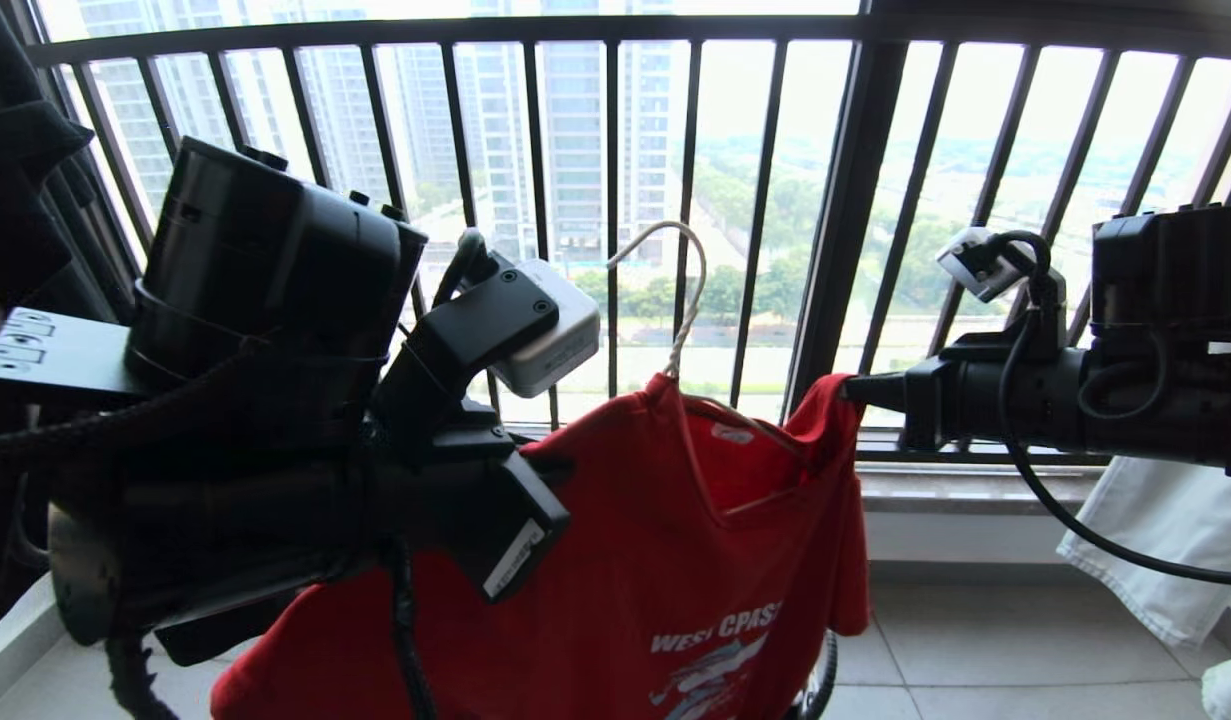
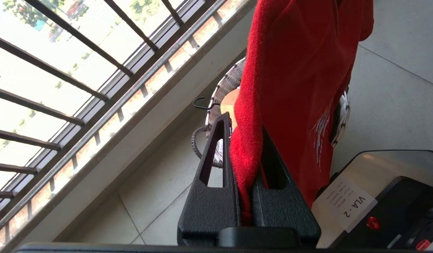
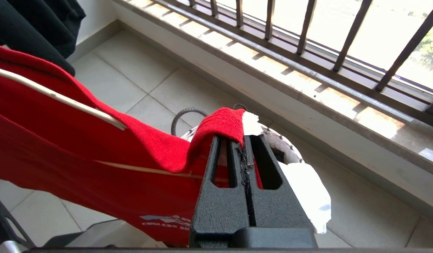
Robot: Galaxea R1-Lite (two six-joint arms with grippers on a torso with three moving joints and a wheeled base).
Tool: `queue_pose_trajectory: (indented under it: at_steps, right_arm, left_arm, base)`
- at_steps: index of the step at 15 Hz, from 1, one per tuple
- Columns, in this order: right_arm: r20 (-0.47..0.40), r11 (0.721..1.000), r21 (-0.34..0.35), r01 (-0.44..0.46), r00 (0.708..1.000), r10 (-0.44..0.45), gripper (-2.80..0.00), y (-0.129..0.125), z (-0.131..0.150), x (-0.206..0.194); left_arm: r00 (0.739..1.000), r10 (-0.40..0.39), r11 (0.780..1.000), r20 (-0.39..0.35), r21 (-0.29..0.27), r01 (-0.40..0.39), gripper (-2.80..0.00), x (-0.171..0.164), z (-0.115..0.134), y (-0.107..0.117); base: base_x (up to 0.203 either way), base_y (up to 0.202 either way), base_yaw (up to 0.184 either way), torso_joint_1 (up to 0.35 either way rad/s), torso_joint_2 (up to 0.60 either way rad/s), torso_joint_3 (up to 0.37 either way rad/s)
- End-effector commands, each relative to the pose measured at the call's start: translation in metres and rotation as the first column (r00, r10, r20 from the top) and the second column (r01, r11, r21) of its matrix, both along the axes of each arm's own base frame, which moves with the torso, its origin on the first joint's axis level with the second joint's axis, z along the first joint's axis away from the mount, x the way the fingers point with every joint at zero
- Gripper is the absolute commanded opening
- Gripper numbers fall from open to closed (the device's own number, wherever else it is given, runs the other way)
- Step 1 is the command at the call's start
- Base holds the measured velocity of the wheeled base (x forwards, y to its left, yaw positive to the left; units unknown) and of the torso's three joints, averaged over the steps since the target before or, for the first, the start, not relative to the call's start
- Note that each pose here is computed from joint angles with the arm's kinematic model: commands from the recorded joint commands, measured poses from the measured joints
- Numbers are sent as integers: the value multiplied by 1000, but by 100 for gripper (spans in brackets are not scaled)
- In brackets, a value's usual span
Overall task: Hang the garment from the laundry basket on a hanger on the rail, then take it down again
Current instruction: Hang the clothes on the clothes rack
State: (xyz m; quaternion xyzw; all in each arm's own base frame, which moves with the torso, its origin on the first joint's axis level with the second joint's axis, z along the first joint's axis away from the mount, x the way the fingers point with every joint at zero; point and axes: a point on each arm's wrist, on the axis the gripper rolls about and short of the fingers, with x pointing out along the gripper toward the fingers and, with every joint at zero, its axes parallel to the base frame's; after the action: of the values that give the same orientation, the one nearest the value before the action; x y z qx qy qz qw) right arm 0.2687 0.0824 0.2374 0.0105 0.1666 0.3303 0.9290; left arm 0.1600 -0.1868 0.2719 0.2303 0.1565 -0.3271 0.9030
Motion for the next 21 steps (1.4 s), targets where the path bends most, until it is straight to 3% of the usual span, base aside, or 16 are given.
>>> queue_pose_trajectory:
  at_steps: [1, 6, 11, 19, 21]
  right_arm:
    - [0, 1000, -2, -5, 1000, 5, -280, 0, -1, -1]
    - [22, 999, -27, -21, 1000, 21, -280, -1, -1, -6]
    - [62, 993, -104, -47, 997, 54, -280, -3, -8, -12]
    - [158, 953, -304, 12, 987, 38, -280, -37, -20, -10]
    - [163, 953, -303, -10, 985, 62, -280, -37, -21, -12]
  left_arm:
    - [999, -22, 1000, -24, 18, 23, -280, 4, -14, -16]
    - [997, -22, 998, -74, 54, 26, -280, 13, -34, -33]
    - [993, -38, 999, -113, 21, 41, -280, 13, -49, -54]
    - [986, -88, 996, -139, -40, 83, -280, 2, -41, -43]
    - [984, -97, 995, -147, -39, 93, -280, 0, -43, -44]
  base:
    - [0, 0, 0, 0, 0, 0]
    - [0, 0, 0, 0, 0, 0]
    - [0, 0, 0, 0, 0, 0]
    - [0, 0, 0, 0, 0, 0]
    - [0, 0, 0, 0, 0, 0]
